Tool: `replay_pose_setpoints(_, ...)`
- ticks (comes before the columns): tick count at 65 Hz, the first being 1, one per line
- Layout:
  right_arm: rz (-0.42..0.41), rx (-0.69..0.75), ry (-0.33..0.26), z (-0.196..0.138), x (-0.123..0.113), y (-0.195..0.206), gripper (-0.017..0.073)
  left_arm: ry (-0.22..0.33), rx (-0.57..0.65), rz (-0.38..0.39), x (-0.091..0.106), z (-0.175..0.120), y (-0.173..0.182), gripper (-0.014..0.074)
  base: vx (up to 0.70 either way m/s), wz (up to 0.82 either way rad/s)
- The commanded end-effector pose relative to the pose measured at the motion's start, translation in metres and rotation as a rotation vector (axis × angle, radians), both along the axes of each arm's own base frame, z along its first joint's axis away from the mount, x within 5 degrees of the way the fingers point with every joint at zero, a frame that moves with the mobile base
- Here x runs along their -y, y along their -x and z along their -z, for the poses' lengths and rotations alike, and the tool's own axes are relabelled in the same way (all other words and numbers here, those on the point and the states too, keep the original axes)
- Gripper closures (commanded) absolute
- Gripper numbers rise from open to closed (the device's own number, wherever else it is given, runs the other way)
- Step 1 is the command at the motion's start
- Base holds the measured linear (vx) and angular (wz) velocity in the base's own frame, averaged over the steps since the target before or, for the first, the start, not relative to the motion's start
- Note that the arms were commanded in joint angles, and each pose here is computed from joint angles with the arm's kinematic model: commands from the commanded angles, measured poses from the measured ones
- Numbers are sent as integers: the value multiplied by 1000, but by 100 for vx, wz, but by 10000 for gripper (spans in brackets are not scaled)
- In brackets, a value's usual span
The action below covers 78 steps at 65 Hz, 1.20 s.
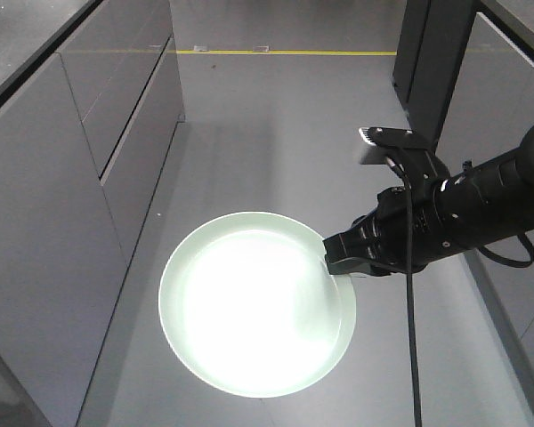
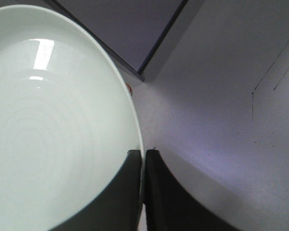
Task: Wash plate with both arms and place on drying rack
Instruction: 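Hold the plate in the right gripper while driving down the aisle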
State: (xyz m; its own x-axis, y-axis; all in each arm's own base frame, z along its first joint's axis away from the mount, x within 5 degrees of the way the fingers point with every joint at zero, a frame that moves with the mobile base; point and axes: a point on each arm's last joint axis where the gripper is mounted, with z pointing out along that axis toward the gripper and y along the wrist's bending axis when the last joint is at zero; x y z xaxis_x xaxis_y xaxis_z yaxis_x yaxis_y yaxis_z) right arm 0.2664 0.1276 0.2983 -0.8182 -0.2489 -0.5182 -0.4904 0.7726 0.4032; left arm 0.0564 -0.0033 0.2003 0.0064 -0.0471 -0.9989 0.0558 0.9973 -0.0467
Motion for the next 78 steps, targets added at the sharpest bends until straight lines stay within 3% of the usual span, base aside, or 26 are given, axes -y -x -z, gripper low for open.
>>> replay_pose_setpoints(1, 15, 72, -53, -20, -1, 2, 561, 21, 117, -3, -1, -17, 3, 601, 13, 0)
replay_pose_setpoints(78, 15, 72, -53, -20, -1, 2, 561, 21, 117, -3, -1, -17, 3, 601, 13, 1)
